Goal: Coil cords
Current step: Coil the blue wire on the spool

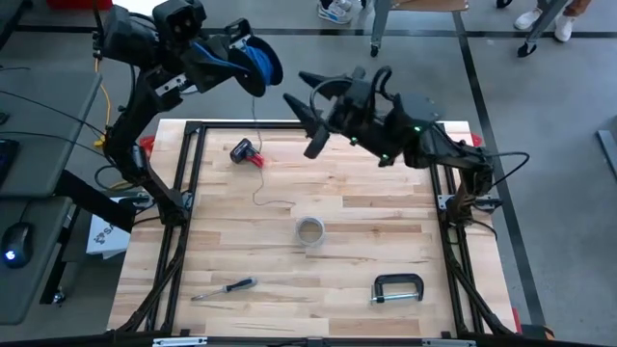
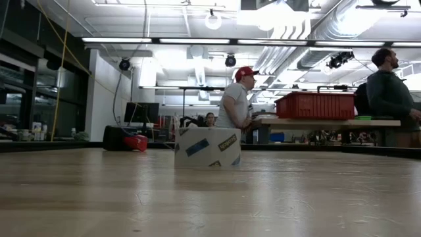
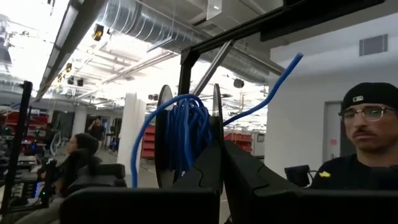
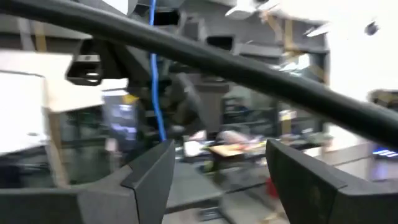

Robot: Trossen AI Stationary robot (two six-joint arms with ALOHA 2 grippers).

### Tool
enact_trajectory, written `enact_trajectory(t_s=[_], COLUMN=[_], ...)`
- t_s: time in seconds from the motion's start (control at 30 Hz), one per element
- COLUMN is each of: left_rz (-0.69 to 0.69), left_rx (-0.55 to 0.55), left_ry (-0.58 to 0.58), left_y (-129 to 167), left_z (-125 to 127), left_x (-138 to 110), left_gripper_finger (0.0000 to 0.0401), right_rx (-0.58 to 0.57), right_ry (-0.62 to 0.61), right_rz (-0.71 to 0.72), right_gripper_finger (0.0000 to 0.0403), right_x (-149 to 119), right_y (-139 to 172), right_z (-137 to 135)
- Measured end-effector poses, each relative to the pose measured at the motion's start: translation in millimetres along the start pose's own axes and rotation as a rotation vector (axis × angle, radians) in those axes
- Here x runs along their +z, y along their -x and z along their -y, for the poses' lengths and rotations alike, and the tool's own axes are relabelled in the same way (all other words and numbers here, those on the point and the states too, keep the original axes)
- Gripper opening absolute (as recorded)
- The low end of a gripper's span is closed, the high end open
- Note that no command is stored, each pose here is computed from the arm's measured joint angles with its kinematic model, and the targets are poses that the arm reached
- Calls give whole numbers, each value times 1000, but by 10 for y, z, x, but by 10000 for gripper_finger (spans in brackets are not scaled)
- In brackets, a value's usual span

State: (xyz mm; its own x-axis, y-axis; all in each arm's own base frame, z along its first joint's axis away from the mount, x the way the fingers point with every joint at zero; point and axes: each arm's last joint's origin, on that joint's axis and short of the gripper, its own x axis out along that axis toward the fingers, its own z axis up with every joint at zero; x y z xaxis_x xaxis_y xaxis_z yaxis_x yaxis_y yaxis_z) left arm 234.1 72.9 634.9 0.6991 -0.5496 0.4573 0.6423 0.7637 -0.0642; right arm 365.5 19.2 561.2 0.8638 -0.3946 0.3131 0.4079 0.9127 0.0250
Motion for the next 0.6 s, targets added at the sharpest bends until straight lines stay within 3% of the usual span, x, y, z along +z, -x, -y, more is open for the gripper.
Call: enact_trajectory(t_s=[0.17,0.43,0.6], left_rz=[-13,-35,-39], left_rx=[14,-6,-5], left_ry=[41,93,102], left_y=[-33,-89,-105], left_z=[-109,-191,-217], left_x=[-74,-157,-184], left_gripper_finger=[0,0,0], right_rx=[151,208,187], right_ry=[-91,-137,-149], right_rz=[0,7,-4], right_gripper_finger=[245,245,242], right_x=[-81,-113,-124], right_y=[-81,-123,-130], right_z=[7,16,33])
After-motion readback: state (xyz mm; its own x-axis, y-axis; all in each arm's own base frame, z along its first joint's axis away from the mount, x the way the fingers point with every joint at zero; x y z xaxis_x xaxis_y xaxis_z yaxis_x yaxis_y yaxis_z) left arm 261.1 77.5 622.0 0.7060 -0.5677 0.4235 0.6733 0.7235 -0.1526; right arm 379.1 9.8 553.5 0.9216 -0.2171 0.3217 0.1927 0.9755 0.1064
